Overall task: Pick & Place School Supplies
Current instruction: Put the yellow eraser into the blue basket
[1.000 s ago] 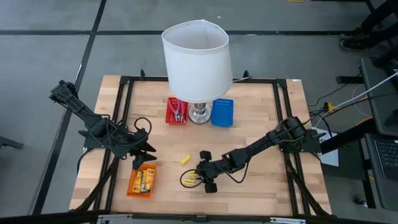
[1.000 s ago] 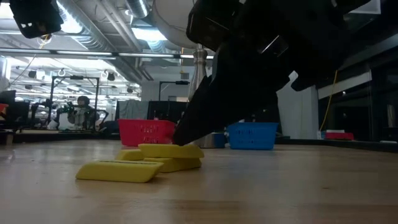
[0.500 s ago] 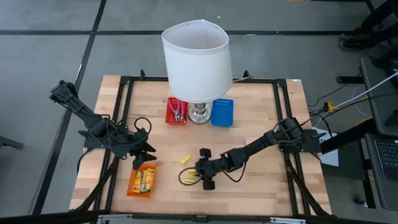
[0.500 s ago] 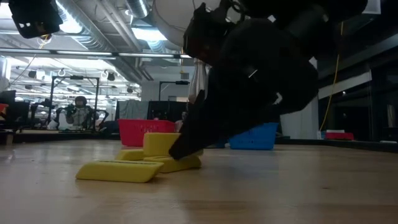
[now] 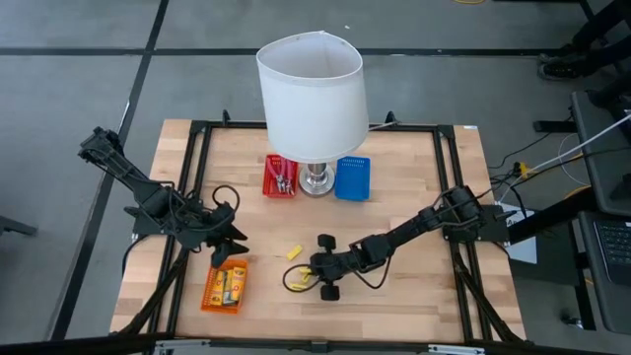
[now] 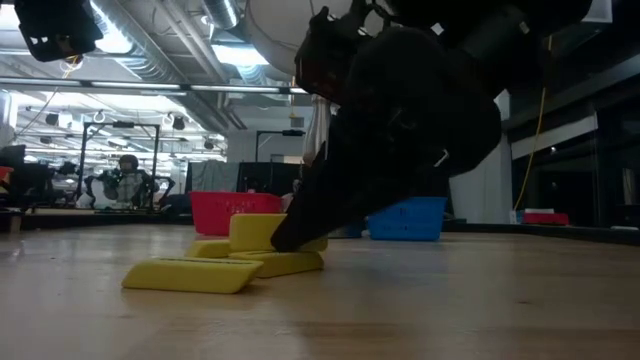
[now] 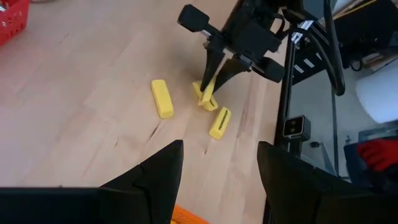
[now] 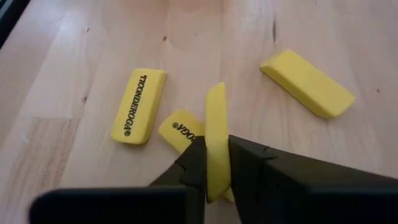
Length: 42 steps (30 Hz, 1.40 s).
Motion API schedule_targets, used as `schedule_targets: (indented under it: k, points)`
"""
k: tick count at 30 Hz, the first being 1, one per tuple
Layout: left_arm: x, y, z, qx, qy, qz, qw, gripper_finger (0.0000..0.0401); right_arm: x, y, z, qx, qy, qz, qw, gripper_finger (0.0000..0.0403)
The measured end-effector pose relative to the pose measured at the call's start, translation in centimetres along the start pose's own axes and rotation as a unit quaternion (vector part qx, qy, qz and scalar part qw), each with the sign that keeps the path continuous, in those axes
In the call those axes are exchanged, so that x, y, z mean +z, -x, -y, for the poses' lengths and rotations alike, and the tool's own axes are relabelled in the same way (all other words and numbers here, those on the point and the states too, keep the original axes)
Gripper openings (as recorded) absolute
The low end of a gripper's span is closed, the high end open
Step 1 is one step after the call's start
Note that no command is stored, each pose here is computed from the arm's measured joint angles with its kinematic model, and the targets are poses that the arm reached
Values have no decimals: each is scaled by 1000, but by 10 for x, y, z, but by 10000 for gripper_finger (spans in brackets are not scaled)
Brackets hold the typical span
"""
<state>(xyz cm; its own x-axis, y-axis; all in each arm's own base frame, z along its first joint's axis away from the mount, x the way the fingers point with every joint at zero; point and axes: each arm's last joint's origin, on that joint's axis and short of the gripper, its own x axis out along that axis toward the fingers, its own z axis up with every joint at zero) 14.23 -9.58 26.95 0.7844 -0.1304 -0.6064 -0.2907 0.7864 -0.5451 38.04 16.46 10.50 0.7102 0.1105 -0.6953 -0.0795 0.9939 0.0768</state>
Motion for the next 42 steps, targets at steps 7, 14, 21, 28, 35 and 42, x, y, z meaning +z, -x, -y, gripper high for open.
schedule_targets:
  k: [7, 14, 21, 28, 35, 42]
  points:
    - [2, 0, -1, 16, 5, 28, 999, 203, 7, 13, 4, -41, -59, 7, 997, 36]
    - [-1, 2, -7, 72, 20, 93, 993, 203, 53, 80, 27, -153, -256, 92, 950, 36]
    - [-10, -2, -11, 86, 54, 153, 983, 203, 34, 114, 74, -257, -416, 47, 871, 36]
    - [-11, -1, -7, 70, 63, 191, 977, 203, 13, 134, 117, -286, -380, 64, 877, 36]
    - [-10, 0, -6, 70, 73, 205, 973, 203, -12, 141, 160, -218, -359, 97, 902, 36]
    - [-8, 0, -4, 62, 89, 223, 969, 203, -24, 145, 185, -209, -313, 72, 924, 36]
